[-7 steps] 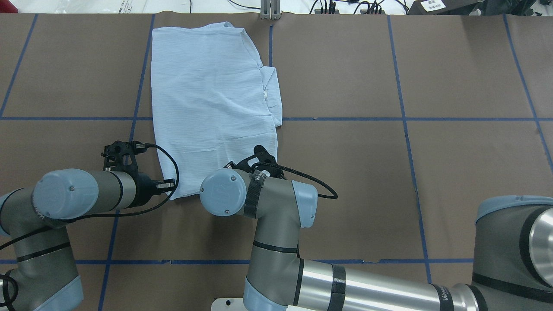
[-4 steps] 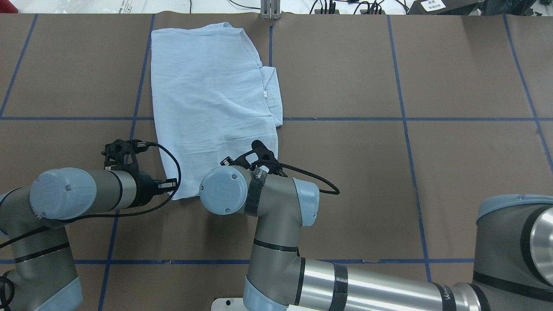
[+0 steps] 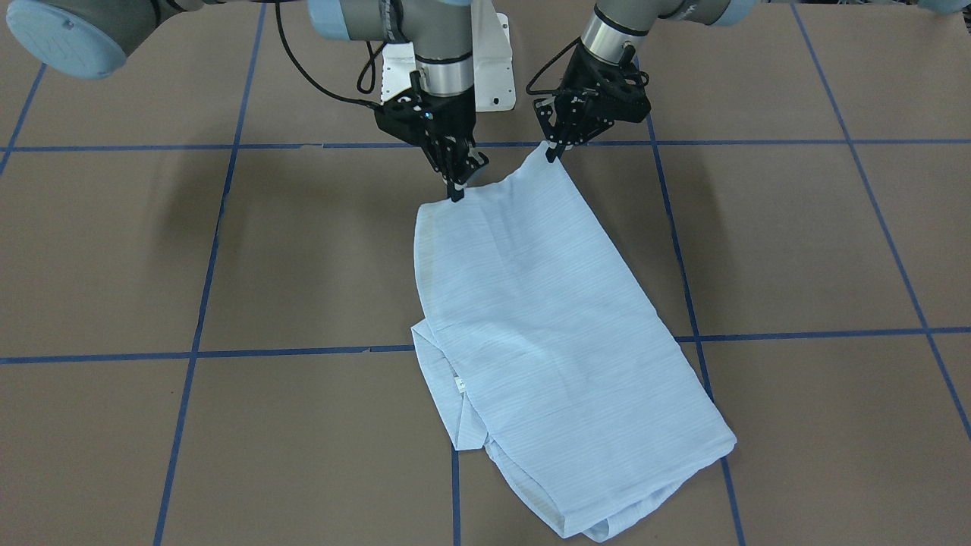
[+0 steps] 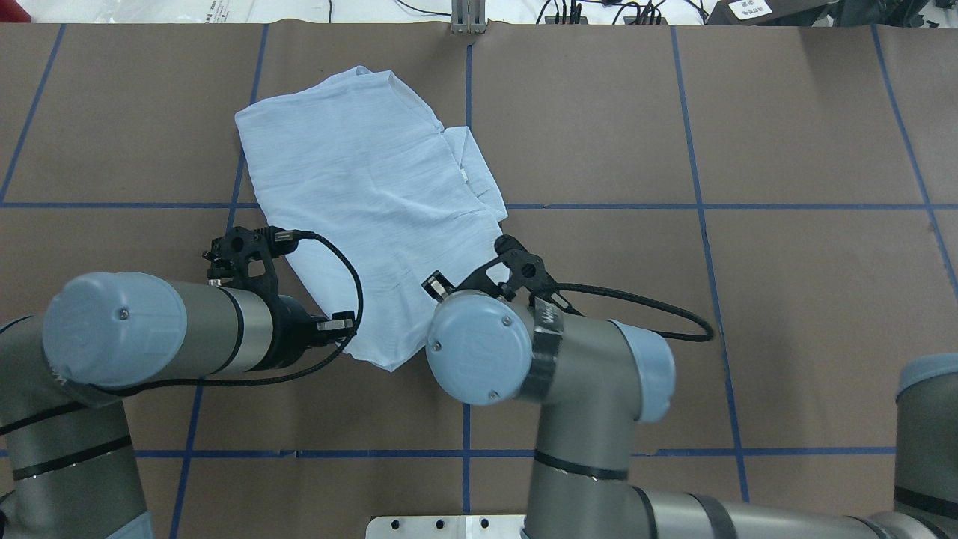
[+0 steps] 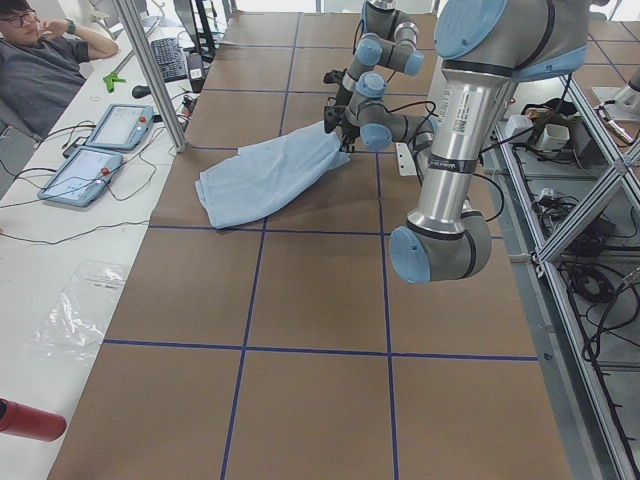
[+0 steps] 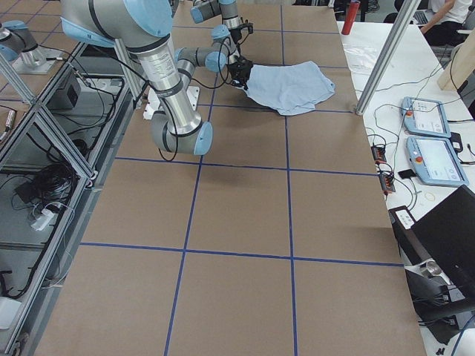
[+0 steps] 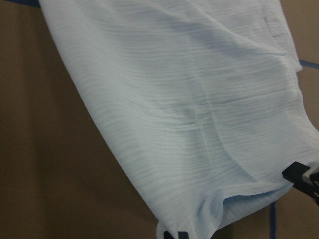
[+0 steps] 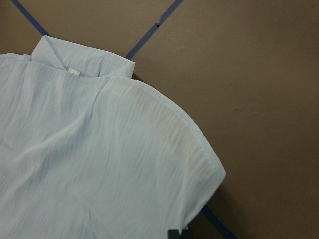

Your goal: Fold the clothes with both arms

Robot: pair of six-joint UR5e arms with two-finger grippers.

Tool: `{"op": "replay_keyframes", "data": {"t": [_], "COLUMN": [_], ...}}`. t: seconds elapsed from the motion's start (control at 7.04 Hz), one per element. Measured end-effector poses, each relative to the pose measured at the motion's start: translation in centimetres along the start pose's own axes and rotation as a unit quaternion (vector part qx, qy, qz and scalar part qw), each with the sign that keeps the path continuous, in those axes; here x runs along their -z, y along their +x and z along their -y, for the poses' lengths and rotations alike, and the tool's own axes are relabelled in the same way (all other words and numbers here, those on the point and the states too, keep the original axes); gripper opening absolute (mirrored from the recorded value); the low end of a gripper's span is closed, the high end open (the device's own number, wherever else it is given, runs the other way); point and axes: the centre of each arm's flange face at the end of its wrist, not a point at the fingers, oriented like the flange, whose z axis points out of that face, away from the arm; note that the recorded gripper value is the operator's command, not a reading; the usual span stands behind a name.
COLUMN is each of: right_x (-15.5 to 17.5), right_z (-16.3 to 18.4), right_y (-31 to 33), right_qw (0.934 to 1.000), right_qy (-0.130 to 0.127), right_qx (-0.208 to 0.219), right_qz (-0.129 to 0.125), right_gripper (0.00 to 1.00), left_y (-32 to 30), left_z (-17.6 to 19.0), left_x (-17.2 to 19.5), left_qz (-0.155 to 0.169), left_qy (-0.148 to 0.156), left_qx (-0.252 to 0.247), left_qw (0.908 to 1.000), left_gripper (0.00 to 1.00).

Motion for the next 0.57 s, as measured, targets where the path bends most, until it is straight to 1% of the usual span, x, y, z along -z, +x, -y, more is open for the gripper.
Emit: {"op": "replay_keyframes", "data": {"t": [0.14, 0.28, 0.43, 0.57], "right_x": [4.6, 8.1, 10.6, 11.6], "right_z": [-0.8, -1.5, -1.6, -1.6], "right_y": [2.8, 4.9, 6.2, 6.7], "right_qw": [0.9998, 0.9994, 0.9990, 0.9987], "right_qy": [-0.006, -0.011, -0.015, -0.015], "right_qx": [0.018, 0.033, 0.043, 0.049], "right_qz": [0.000, 0.000, -0.002, -0.005], "right_gripper": [0.00, 0.00, 0.00, 0.00], "left_y": [1.4, 2.6, 3.3, 3.6], "left_z": [-2.9, -6.2, -8.9, -10.4], "left_x": [1.1, 2.6, 4.6, 6.5], "left_qz": [-0.017, -0.026, -0.025, -0.021], "left_qy": [-0.023, -0.052, -0.078, -0.094], "left_qx": [0.007, 0.018, 0.028, 0.032], "left_qw": [0.9996, 0.9981, 0.9962, 0.9948], "left_gripper": [0.00, 0.00, 0.00, 0.00]}}
